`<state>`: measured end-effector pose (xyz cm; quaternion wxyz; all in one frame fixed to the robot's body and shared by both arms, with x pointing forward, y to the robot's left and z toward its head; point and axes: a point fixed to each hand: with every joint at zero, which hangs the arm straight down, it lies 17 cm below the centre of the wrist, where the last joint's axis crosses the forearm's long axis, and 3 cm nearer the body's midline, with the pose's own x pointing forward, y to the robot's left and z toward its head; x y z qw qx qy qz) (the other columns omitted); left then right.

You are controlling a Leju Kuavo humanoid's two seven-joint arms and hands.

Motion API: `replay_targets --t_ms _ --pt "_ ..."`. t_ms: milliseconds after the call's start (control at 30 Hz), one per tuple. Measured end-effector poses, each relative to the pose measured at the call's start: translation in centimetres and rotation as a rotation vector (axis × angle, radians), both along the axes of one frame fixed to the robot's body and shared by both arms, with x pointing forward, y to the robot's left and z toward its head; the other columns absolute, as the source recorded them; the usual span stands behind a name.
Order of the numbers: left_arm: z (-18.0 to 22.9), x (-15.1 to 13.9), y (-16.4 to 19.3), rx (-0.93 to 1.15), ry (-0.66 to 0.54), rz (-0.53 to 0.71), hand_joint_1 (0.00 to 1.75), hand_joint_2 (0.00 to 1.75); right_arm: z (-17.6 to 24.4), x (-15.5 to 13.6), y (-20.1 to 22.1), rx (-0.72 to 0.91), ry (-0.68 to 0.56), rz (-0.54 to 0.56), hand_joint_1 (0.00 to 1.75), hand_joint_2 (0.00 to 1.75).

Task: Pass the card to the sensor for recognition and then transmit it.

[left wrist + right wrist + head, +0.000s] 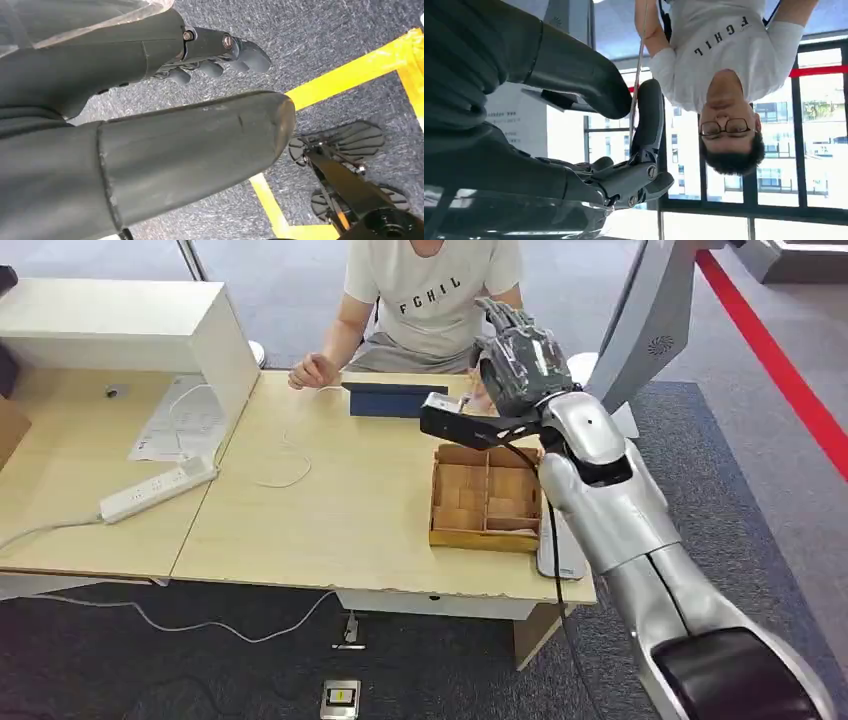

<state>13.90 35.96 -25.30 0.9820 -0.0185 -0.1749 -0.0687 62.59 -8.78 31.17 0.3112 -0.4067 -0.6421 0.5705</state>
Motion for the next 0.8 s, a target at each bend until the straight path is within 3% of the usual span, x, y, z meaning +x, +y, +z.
replay_targets --t_ms 333,767,800 --pt "-0.1 -0.1 -0.6 -0.004 0.004 -0.004 0.0 0.0 -2.9 1.3 0.3 -0.165 0.082 -0.095 1.75 1.75" --pt "-0.4 -0.7 -1.3 -0.012 0.036 0.018 0.0 0.0 -6.5 1.1 -0.4 -0.259 0.127 -0.093 1.75 1.75" --pt "-0.4 -0.7 -1.3 -0.012 0.036 0.016 0.0 0.0 -6.6 1.1 -0.4 -0.266 0.125 -0.091 0.0 1.75"
